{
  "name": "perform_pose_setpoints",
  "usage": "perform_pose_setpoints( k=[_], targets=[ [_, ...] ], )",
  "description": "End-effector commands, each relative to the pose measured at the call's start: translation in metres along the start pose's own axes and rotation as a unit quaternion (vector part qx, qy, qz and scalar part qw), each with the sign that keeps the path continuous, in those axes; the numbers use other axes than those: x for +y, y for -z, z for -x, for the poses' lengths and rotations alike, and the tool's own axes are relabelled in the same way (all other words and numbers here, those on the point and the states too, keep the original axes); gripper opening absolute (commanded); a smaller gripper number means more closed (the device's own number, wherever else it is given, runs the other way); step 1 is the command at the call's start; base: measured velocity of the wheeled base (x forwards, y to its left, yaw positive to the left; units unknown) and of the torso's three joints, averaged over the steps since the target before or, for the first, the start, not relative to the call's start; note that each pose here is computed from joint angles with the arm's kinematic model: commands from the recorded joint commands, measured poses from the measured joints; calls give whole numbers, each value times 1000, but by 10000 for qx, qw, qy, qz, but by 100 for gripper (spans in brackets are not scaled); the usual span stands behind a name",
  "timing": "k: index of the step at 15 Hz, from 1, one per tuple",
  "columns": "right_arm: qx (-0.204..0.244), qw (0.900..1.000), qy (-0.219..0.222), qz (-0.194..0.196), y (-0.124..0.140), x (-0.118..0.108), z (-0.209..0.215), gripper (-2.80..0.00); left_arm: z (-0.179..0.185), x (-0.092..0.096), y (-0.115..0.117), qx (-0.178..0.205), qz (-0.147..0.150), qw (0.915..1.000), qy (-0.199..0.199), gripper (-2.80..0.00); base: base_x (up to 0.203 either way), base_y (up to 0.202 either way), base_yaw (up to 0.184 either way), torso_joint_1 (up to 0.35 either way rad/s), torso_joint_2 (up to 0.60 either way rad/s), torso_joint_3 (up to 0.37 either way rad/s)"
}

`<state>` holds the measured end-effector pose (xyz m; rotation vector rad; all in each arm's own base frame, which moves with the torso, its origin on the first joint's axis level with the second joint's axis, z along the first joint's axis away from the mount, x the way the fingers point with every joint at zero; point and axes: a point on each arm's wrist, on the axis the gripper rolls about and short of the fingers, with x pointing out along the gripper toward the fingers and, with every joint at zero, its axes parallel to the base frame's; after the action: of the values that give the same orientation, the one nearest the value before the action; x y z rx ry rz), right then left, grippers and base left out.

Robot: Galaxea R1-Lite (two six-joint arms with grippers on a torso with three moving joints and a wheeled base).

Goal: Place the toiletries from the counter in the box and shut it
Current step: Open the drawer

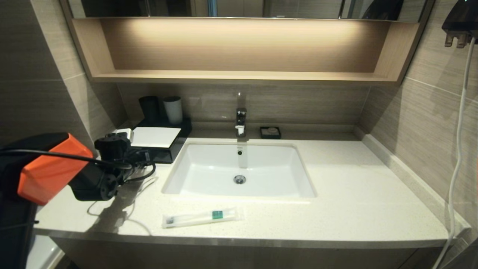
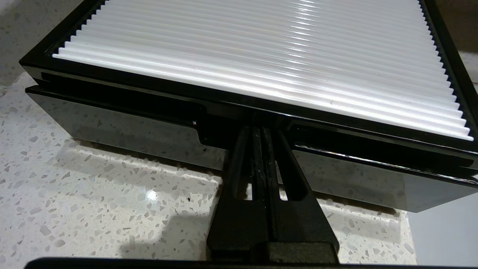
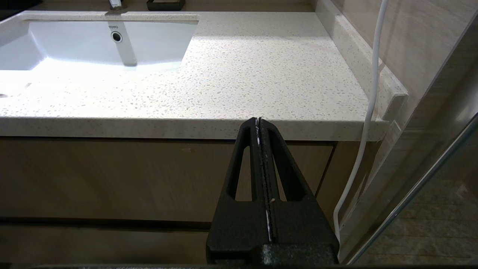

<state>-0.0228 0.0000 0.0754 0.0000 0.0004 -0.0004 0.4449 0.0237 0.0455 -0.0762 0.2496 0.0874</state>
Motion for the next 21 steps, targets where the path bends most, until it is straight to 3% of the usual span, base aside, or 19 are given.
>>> perform_pose_setpoints(
  k=[1, 21],
  targets=[
    [-2, 10000, -2, 0, 0, 0, 0, -280, -1, 0, -1, 73, -1, 10000, -11, -280, 0, 0, 0, 0, 0, 0],
    [-2, 10000, -2, 0, 0, 0, 0, -280, 0, 1, -12, 728, -44, 9973, -72, -280, 0, 0, 0, 0, 0, 0]
  ],
)
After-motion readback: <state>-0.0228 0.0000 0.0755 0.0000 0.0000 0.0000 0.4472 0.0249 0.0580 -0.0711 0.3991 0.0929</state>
